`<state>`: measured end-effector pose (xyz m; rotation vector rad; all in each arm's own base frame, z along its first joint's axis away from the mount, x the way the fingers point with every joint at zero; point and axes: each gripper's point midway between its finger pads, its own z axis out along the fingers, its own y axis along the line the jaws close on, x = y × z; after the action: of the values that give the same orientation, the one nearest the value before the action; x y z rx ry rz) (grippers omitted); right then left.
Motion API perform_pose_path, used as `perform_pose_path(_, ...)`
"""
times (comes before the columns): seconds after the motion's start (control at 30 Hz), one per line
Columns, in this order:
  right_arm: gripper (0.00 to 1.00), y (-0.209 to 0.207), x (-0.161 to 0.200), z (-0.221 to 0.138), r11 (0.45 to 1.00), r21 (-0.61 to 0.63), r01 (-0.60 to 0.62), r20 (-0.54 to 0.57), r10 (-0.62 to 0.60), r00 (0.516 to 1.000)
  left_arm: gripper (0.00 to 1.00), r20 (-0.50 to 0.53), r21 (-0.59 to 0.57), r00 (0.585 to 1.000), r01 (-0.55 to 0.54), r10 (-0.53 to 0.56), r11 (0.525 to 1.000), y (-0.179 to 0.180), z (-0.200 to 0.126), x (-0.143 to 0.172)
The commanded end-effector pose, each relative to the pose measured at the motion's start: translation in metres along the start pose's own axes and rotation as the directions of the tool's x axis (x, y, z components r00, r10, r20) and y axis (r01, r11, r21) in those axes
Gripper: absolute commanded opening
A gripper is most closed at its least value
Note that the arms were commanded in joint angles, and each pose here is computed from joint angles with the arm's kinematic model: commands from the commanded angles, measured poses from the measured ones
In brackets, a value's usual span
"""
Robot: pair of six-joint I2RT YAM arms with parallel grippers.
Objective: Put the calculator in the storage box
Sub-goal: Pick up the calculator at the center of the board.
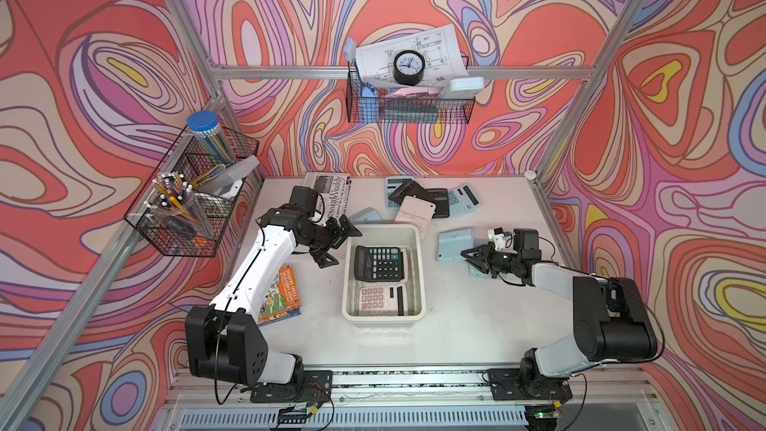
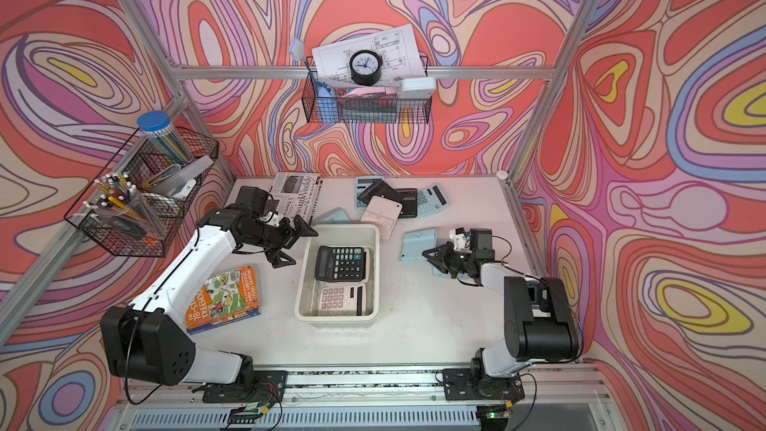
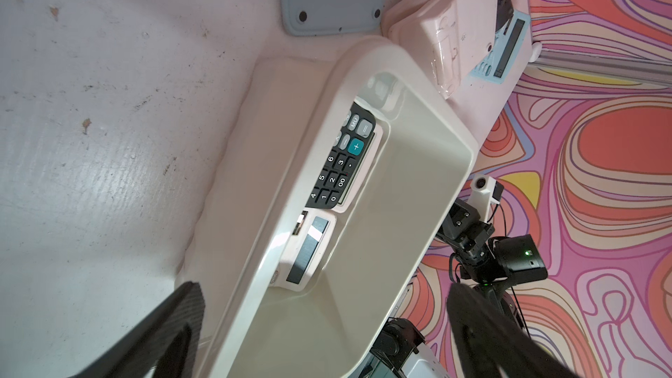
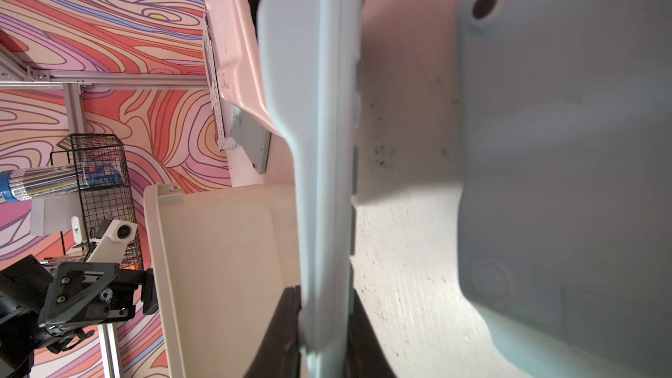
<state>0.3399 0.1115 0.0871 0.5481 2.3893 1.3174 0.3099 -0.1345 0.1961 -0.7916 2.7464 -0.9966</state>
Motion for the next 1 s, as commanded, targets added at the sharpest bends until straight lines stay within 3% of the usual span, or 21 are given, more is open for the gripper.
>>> perform_pose_path(0.0,0.09,0.016,-0.004,-0.012,0.999,0.044,0.032,0.025,-0.033,0.999,0.98,0.049,0.018,0.999,-0.018,0.018,1.0,-0.015,-0.014,-0.006)
perform_pose_path(0.33,0.09,0.085,-0.023,-0.057,0.948,0.205,0.246,0.092,-0.268,0.959,0.99,0.069,0.054,0.997,-0.028,0.024,0.998,-0.051,-0.036,-0.019)
perform_pose_path(0.53,0.09,0.14,-0.01,-0.045,0.813,0.333,0.477,0.012,-0.509,0.86,0.99,0.037,0.142,0.999,-0.014,0.009,0.99,-0.085,-0.047,-0.022)
perform_pose_path(0.67,0.07,0.169,0.006,-0.027,0.649,0.415,0.638,-0.089,-0.669,0.738,0.99,0.023,0.193,0.999,-0.037,0.033,0.981,-0.102,-0.053,-0.022)
perform_pose_path(0.8,0.05,0.188,0.028,-0.007,0.405,0.47,0.784,-0.238,-0.797,0.555,0.98,-0.001,0.207,1.0,-0.029,0.03,0.978,-0.108,-0.056,-0.02)
perform_pose_path(0.97,0.04,0.201,0.047,0.01,0.144,0.485,0.862,-0.371,-0.859,0.353,0.98,-0.054,0.164,0.999,0.014,-0.005,0.986,-0.106,-0.053,-0.017)
